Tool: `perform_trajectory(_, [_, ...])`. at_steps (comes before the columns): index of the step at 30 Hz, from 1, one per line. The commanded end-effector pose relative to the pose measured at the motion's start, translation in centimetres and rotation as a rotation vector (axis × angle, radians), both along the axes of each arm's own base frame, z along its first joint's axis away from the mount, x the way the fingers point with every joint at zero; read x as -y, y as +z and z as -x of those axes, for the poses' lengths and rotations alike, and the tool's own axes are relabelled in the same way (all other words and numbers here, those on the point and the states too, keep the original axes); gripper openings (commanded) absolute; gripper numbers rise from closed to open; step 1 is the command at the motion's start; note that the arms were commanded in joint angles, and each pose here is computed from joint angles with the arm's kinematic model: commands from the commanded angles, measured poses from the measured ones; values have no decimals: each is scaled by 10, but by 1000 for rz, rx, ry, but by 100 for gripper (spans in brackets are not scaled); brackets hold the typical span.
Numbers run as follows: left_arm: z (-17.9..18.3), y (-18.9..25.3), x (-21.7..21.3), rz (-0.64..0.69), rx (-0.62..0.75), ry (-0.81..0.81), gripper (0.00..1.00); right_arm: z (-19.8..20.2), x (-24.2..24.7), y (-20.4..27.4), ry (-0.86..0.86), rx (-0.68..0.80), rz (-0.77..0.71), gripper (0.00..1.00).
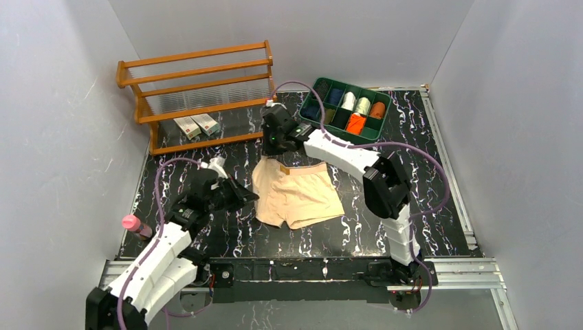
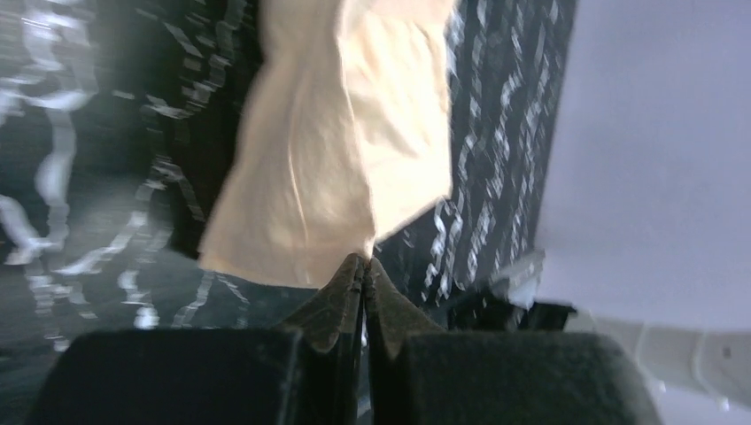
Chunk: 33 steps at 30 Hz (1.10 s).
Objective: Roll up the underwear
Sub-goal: Fold the underwear at the center of the board.
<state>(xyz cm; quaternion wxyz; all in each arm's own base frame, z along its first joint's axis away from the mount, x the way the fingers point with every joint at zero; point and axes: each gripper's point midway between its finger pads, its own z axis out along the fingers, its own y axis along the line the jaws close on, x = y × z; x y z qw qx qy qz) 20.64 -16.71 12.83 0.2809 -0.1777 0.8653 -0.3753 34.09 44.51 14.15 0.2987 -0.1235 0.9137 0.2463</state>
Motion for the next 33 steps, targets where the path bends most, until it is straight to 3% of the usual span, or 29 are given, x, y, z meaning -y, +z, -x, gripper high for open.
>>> perform_trajectory(1, [0, 40, 54, 73, 101, -128, 0, 3, 9, 25, 24, -45, -174, 14])
perform_trajectory(12, [15, 39, 156, 43, 134, -338, 0, 1, 110, 15, -106, -89, -253, 15])
perform_trajectory(18, [20, 30, 204, 104, 133, -397, 0, -2, 153, -1, -149, -105, -242, 16])
perform_trajectory(26, [21, 2, 234, 71, 96, -437, 0, -5, 190, -30, -206, -132, -168, 18])
perform_trajectory(33, [13, 6, 250, 78, 113, -449, 0, -13, 206, -55, -229, -141, -74, 22])
